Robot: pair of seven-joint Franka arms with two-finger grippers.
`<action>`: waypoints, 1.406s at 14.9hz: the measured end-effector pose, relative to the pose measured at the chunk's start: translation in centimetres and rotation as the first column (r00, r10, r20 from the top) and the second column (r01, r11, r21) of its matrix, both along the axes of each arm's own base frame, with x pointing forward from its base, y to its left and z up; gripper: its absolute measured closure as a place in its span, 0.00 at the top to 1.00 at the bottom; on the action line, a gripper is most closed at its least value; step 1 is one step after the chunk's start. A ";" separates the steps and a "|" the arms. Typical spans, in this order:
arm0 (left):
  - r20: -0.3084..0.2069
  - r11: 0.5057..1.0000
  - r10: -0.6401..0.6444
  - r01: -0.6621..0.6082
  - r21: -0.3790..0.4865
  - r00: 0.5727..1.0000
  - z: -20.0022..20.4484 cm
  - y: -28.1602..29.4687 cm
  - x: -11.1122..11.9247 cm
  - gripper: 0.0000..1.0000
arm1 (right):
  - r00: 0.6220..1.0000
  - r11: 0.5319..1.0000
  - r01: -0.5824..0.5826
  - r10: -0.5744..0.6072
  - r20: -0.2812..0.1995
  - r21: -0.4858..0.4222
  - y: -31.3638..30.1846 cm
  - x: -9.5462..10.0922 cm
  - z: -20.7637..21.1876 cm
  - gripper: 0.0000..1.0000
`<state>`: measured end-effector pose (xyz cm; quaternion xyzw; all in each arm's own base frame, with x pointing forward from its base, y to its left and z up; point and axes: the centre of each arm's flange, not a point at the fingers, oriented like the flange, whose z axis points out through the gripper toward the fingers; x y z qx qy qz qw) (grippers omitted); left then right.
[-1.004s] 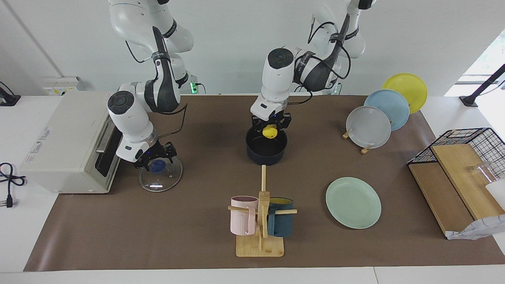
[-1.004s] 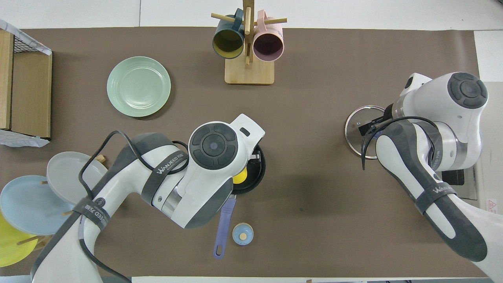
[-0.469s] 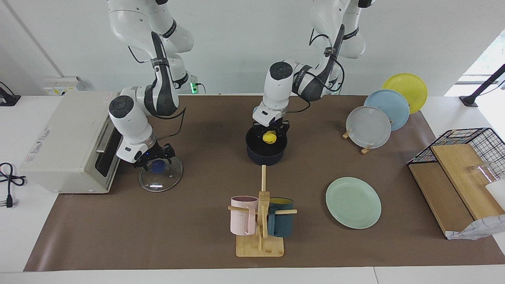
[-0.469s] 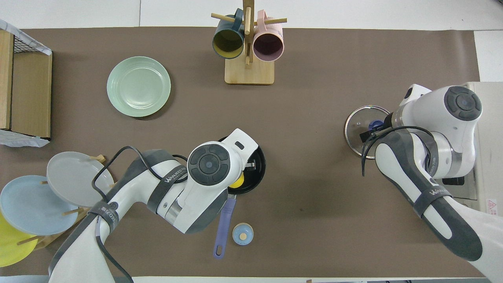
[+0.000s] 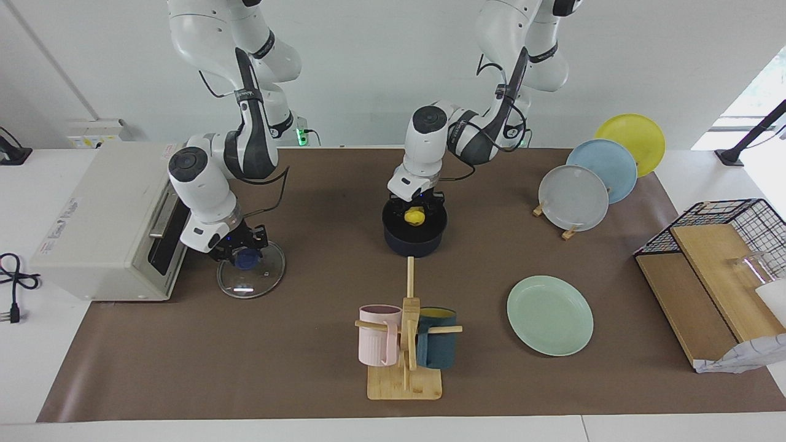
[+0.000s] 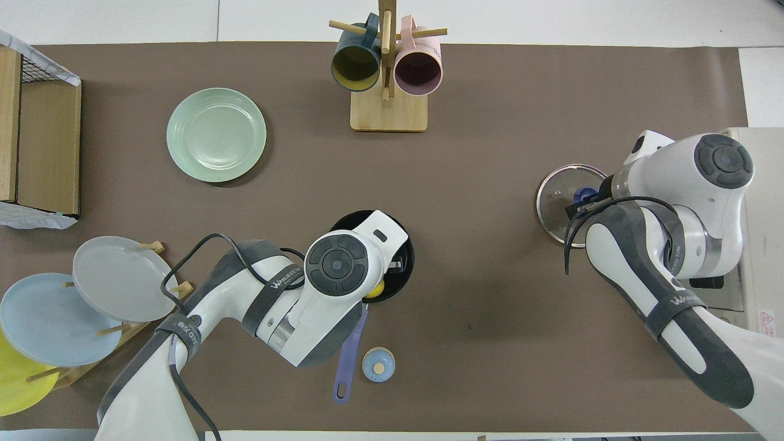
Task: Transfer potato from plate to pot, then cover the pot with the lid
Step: 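Carry the potato with the left gripper over the black saucepan, then release the potato into the saucepan while the right gripper lifts the lid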
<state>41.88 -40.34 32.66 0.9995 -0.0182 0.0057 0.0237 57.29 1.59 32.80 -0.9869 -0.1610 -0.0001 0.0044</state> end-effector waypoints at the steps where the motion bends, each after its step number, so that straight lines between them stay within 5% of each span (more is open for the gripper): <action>1: -0.001 1.000 0.000 0.000 0.001 1.000 -0.3 0.0 0.0 0.63 | 1.000 1.000 -0.004 0.004 -0.009 0.000 0.2 0.3 0.7 0.65; 9: -0.004 1.000 -0.004 0.004 0.006 1.000 -0.9 -0.1 0.0 0.62 | 0.997 1.000 -0.010 0.009 -0.071 -0.013 10.3 1.8 9.6 0.65; 11: -0.006 1.000 -0.003 0.003 0.008 1.000 -1.2 -0.1 0.0 0.67 | 0.998 1.000 -0.010 0.009 -0.067 -0.014 13.0 1.6 10.4 0.65; 15: -0.007 1.000 -0.001 0.001 0.009 1.000 -1.8 -0.1 0.2 0.94 | 0.997 0.999 0.036 -0.037 -0.067 -0.022 17.2 0.5 10.3 0.65; 21: -0.002 1.000 0.019 -0.019 0.008 1.000 -0.1 0.4 1.4 1.00 | 0.995 0.997 0.078 -0.080 -0.063 -0.026 19.4 -0.2 10.4 0.65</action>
